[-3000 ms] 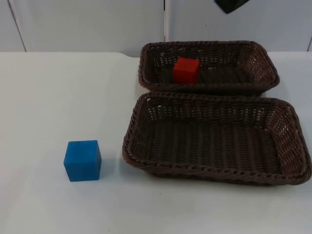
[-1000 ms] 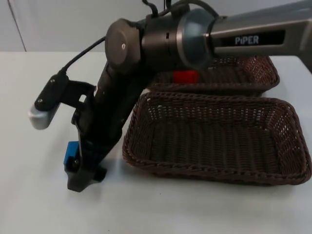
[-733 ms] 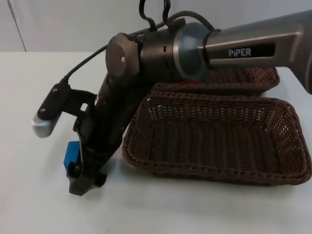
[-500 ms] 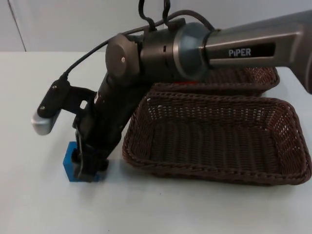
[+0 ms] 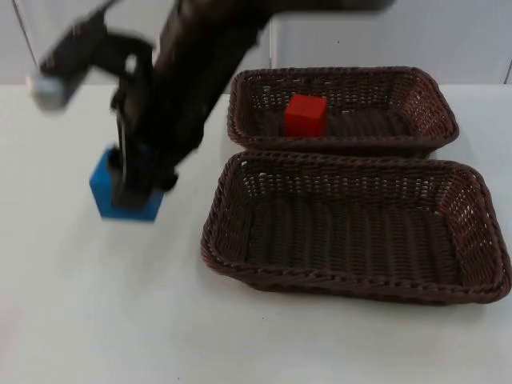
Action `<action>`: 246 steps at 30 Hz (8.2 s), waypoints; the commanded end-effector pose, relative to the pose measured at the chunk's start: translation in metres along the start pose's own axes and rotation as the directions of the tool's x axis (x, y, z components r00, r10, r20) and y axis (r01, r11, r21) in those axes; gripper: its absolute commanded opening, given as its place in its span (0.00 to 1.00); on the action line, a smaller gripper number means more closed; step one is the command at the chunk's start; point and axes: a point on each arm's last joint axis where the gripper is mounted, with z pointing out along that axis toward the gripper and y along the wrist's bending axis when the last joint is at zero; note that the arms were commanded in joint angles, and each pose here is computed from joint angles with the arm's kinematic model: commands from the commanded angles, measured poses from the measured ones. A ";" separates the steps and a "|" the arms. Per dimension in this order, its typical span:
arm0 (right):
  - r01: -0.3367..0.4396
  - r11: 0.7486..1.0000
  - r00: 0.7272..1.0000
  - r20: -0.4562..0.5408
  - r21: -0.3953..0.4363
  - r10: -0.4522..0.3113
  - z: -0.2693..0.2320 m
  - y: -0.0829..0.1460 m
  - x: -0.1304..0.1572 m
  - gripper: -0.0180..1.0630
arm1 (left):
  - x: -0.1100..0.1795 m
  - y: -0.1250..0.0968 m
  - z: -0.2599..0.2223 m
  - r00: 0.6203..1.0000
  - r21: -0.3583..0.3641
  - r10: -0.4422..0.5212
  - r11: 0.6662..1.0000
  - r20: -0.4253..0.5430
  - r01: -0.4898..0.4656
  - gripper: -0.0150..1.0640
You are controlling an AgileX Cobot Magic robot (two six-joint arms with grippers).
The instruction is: Pick up one cube with the left hand and place it into the upper basket. Pick up one cube with the right hand and place it into the lower basket.
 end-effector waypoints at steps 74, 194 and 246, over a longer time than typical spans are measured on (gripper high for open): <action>-0.492 0.846 0.856 -0.062 0.205 0.513 -0.102 -0.042 0.151 0.02 | 0.001 0.000 -0.002 1.000 -0.001 -0.006 1.000 0.018 0.006 0.78; -0.625 0.710 0.716 0.601 0.324 0.356 -0.316 0.157 0.231 0.78 | 0.057 -0.001 -0.077 0.982 0.033 -0.052 0.998 0.181 0.046 0.78; -0.741 0.576 0.650 0.581 0.344 0.490 -0.317 0.261 0.328 0.78 | 0.069 -0.001 -0.067 0.996 0.025 -0.016 1.000 0.089 0.014 0.78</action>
